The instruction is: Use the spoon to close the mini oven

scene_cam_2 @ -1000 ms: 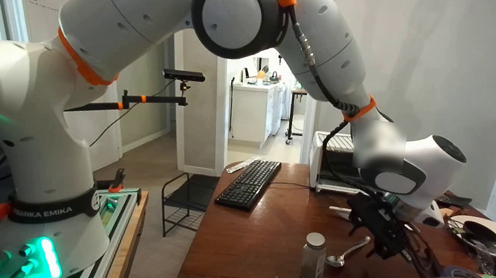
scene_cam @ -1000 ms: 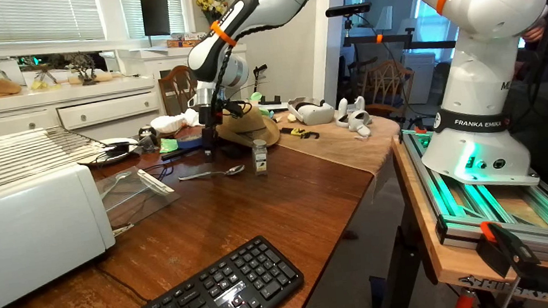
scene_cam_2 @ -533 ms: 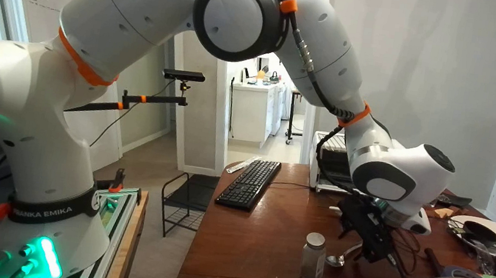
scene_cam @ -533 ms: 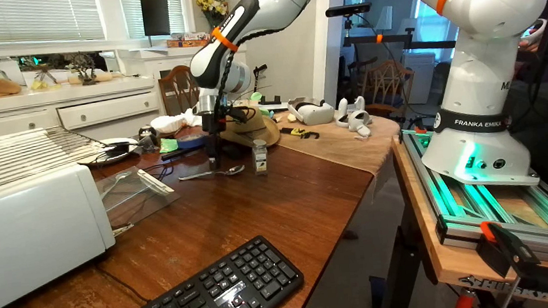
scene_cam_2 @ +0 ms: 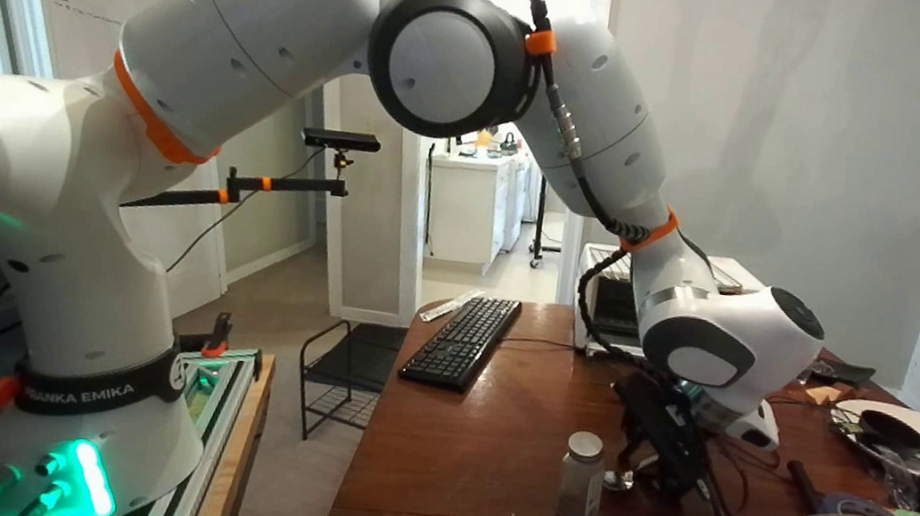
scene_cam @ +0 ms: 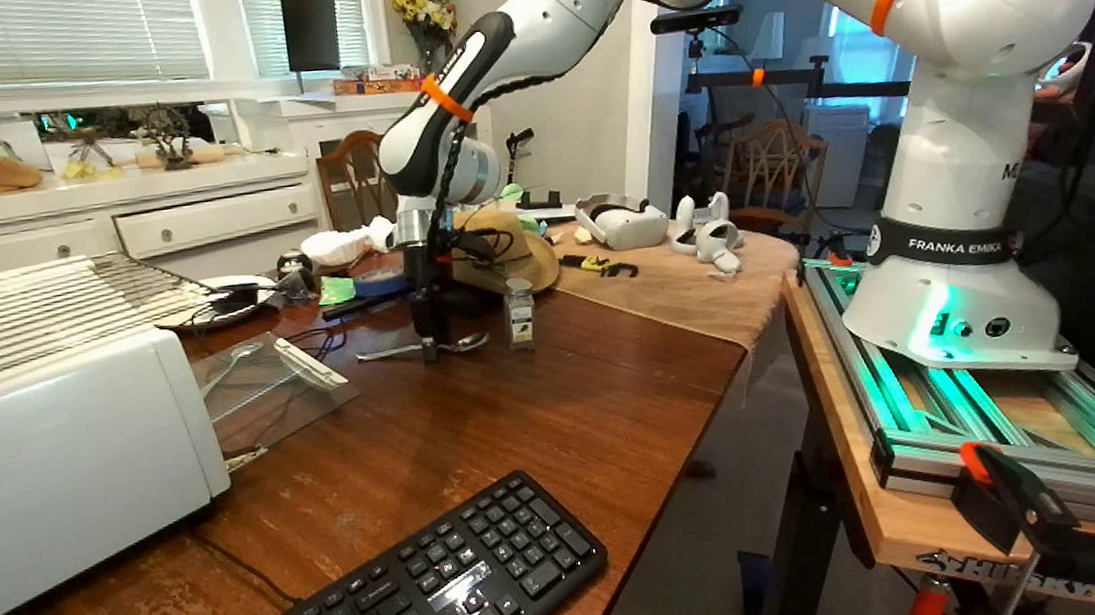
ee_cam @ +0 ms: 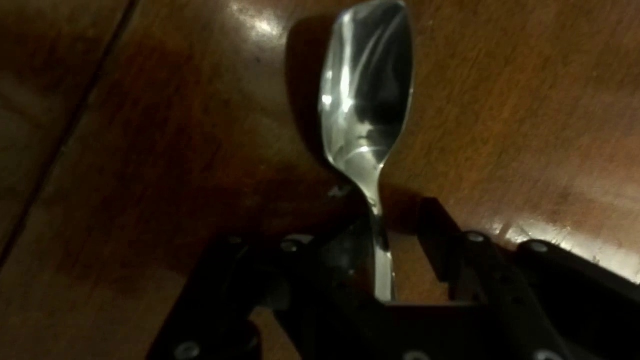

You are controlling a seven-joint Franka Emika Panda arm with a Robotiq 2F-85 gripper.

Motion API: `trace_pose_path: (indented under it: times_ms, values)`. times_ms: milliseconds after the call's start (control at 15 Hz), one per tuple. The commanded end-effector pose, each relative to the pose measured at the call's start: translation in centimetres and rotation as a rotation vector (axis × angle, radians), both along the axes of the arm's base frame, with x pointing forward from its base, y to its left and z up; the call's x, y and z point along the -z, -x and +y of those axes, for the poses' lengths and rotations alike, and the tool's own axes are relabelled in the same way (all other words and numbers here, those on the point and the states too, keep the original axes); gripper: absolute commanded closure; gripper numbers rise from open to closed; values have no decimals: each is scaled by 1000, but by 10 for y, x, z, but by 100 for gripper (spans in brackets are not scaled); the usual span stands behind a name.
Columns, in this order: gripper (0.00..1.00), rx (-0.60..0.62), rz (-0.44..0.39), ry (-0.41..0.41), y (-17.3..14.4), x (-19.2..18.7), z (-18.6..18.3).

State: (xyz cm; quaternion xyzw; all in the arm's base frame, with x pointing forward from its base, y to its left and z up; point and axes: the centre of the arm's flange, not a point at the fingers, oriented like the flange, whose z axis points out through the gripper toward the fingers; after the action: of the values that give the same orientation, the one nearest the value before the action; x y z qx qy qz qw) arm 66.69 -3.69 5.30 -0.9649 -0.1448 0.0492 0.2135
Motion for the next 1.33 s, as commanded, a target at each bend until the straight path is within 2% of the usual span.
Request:
trace_pose_path:
  times_ms: [0, 67, 267, 467, 867, 1067, 1267]
  values:
    - [96, 9, 37, -21, -5, 9, 9]
    - [100, 8, 43, -28, -5, 9, 10]
    - [98, -6, 48, -52, -6, 11, 13]
    - [98, -29, 37, -66, -6, -3, 9]
    - [98, -229, -61, -163, 4, -75, 4]
    - [98, -377, 25, -219, 8, -97, -2]
    - [98, -496, 143, -281, 14, -92, -1]
